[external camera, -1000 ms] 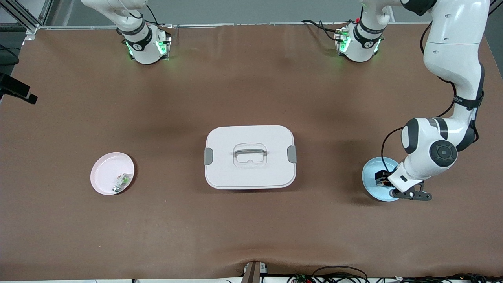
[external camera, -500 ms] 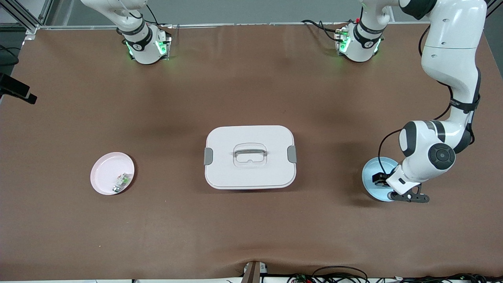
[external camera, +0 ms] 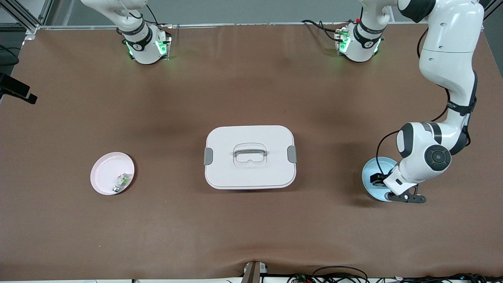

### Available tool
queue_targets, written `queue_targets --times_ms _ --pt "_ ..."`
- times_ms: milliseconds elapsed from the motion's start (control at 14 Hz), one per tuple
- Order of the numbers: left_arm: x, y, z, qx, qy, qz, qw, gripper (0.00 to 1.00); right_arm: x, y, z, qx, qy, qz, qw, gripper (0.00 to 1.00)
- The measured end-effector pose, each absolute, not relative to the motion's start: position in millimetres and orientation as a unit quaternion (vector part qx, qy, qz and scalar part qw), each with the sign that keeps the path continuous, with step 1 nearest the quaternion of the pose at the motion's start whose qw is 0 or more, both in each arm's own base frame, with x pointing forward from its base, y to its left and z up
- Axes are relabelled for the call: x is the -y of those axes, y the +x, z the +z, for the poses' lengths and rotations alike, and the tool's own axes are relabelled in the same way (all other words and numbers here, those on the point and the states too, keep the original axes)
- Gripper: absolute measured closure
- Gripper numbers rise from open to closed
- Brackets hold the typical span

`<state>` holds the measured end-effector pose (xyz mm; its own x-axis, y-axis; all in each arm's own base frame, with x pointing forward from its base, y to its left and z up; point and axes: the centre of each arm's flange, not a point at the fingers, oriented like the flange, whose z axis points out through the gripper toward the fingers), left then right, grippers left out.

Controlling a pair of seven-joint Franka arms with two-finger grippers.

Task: Transfer orange switch to right arm and place
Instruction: 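Close the left gripper on the black-orange switch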

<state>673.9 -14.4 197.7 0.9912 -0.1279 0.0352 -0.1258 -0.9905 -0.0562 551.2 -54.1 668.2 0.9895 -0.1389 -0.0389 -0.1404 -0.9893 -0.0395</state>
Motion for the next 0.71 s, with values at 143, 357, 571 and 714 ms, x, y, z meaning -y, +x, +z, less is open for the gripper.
queue_targets --times_ms 143,357,571,714 --pt "14.1 673.4 193.2 -0.066 -0.997 -0.018 0.028 0.00 53.4 551.2 668.2 -0.069 -0.997 0.018 0.021 0.00" --pt "13.0 673.7 186.1 -0.067 -0.997 -0.022 0.029 0.00 52.4 551.3 668.2 -0.068 -0.997 0.018 0.021 0.00" --pt "12.0 673.5 183.2 -0.067 -0.997 -0.022 0.030 0.00 52.2 551.4 668.2 -0.068 -0.997 0.018 0.021 0.00" --pt "11.9 673.5 183.2 -0.067 -0.997 -0.022 0.030 0.00 52.1 551.4 668.2 -0.068 -0.997 0.018 0.021 0.00"
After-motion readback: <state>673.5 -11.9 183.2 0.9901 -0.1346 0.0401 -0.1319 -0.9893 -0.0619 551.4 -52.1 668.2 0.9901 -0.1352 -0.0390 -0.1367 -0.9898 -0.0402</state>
